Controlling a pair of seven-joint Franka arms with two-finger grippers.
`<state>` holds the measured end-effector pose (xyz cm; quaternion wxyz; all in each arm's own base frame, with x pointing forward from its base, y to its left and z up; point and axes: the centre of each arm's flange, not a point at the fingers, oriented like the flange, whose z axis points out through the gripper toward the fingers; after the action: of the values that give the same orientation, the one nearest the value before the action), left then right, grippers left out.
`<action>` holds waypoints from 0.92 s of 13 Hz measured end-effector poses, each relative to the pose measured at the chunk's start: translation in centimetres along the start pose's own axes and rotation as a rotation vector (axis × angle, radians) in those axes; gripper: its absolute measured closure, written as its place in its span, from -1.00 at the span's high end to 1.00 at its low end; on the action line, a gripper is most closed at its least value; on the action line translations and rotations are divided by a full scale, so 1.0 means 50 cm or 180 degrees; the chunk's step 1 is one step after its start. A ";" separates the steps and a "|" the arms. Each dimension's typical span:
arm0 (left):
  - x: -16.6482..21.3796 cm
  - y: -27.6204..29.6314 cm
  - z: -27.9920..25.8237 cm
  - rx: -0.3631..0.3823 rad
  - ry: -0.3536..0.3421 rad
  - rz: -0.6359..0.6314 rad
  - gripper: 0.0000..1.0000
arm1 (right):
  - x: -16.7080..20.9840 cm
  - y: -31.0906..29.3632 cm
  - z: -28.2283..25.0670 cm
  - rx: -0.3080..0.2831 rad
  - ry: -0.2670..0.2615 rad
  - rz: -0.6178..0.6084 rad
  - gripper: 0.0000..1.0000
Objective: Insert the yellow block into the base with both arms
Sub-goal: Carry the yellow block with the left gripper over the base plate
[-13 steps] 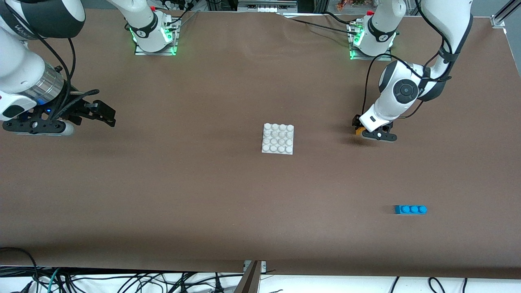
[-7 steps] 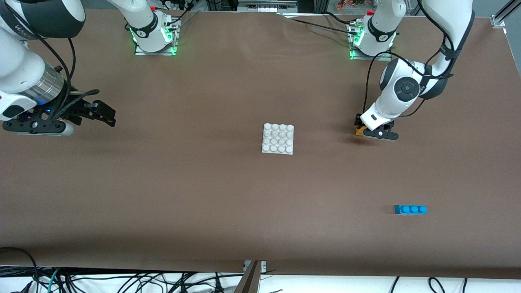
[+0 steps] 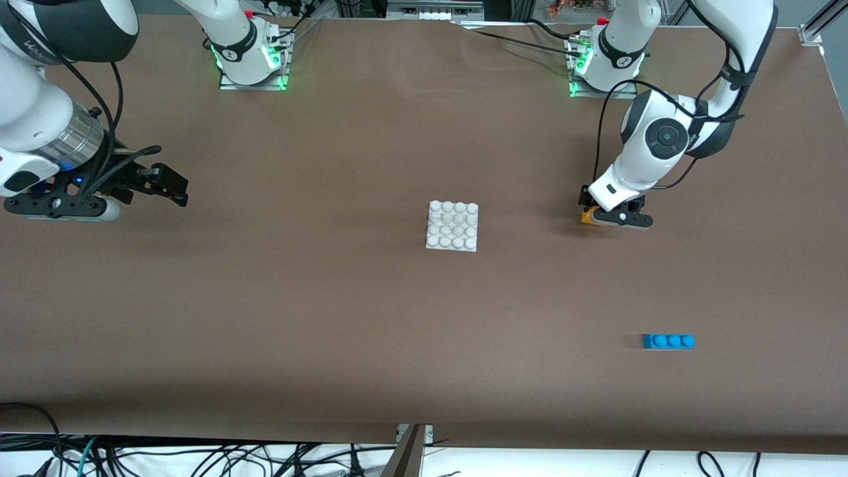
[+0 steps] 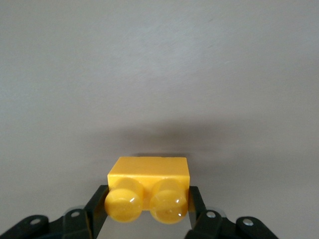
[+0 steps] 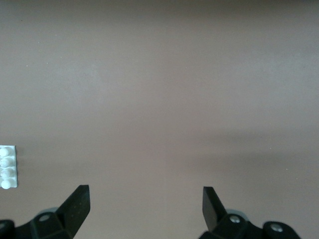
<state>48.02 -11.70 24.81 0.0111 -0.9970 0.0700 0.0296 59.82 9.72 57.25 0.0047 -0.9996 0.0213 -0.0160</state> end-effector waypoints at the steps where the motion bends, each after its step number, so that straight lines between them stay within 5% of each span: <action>1: 0.015 0.038 -0.034 -0.0066 -0.0040 -0.0039 0.37 | 0.000 0.001 0.000 0.0000 0.0000 0.0002 1.00; 6: 0.100 0.208 -0.192 -0.0196 -0.0118 -0.0321 0.37 | 0.001 0.003 0.000 -0.0001 0.0002 0.0009 1.00; 12: 0.139 0.507 -0.149 -0.0508 -0.0298 -0.0525 0.37 | 0.001 0.004 0.000 -0.0001 0.0002 0.0010 1.00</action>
<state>51.75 -37.97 31.35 -0.0627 -0.9947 -0.0154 0.0805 59.86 9.54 57.24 0.0045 -0.9996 0.0229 -0.0163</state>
